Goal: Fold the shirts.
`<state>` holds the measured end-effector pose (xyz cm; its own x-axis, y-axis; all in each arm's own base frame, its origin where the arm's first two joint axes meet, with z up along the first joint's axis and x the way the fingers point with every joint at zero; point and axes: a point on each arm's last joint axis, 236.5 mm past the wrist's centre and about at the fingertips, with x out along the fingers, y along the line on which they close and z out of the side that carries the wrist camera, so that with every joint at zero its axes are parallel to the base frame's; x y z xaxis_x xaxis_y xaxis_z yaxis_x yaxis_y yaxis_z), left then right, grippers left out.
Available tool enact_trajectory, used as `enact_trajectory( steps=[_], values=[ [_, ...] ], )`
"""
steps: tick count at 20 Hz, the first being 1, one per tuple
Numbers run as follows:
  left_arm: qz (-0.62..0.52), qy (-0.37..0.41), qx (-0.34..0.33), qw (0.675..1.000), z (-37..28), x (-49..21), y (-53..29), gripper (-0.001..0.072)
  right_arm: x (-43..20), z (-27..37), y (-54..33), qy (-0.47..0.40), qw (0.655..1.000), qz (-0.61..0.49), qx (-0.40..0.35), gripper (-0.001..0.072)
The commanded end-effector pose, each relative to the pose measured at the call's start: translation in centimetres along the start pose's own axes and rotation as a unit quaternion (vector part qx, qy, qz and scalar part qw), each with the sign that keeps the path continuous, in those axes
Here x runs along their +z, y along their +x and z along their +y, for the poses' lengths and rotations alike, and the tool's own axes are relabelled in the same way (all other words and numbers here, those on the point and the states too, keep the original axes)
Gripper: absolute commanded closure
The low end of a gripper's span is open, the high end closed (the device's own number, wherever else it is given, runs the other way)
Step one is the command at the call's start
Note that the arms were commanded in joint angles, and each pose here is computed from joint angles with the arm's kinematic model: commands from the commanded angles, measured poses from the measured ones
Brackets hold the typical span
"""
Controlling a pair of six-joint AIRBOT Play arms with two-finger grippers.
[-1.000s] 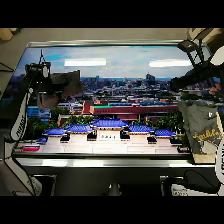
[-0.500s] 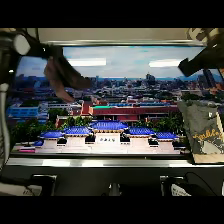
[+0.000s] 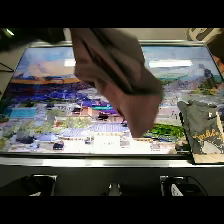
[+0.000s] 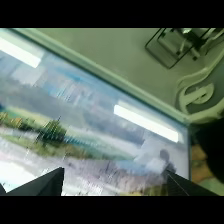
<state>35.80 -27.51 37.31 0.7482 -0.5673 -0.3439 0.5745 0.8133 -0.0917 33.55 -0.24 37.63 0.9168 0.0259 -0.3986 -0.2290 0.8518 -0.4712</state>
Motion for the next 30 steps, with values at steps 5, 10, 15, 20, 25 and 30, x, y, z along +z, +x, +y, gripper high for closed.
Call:
enact_trajectory(
  steps=[5,10,15,20,25,30],
  values=[
    [0.348,-0.015,0.036,0.937,2.1,-30.5,10.0,0.0684,-17.0,11.7,8.8,0.042,0.922,0.307,0.232,0.0035],
    [0.398,-0.030,0.054,0.915,4.0,-33.8,11.4,0.0451,-22.4,20.4,12.2,0.100,0.855,0.352,0.368,0.0032],
    [0.360,-0.067,0.099,0.925,9.9,-27.1,10.2,0.0160,-23.1,20.5,13.1,0.102,0.856,0.354,0.362,0.0033],
    [0.466,-0.108,0.104,0.872,11.9,-31.0,4.7,0.0160,-23.1,20.4,13.1,0.088,0.857,0.350,0.367,0.0033],
    [0.493,-0.186,0.010,0.850,4.9,-37.4,3.0,0.0160,-23.1,20.4,13.3,0.087,0.859,0.347,0.366,0.0033],
    [0.515,-0.199,-0.026,0.833,0.4,-42.3,1.8,0.0160,-23.0,20.2,13.7,0.089,0.864,0.341,0.359,0.0033]
  ],
)
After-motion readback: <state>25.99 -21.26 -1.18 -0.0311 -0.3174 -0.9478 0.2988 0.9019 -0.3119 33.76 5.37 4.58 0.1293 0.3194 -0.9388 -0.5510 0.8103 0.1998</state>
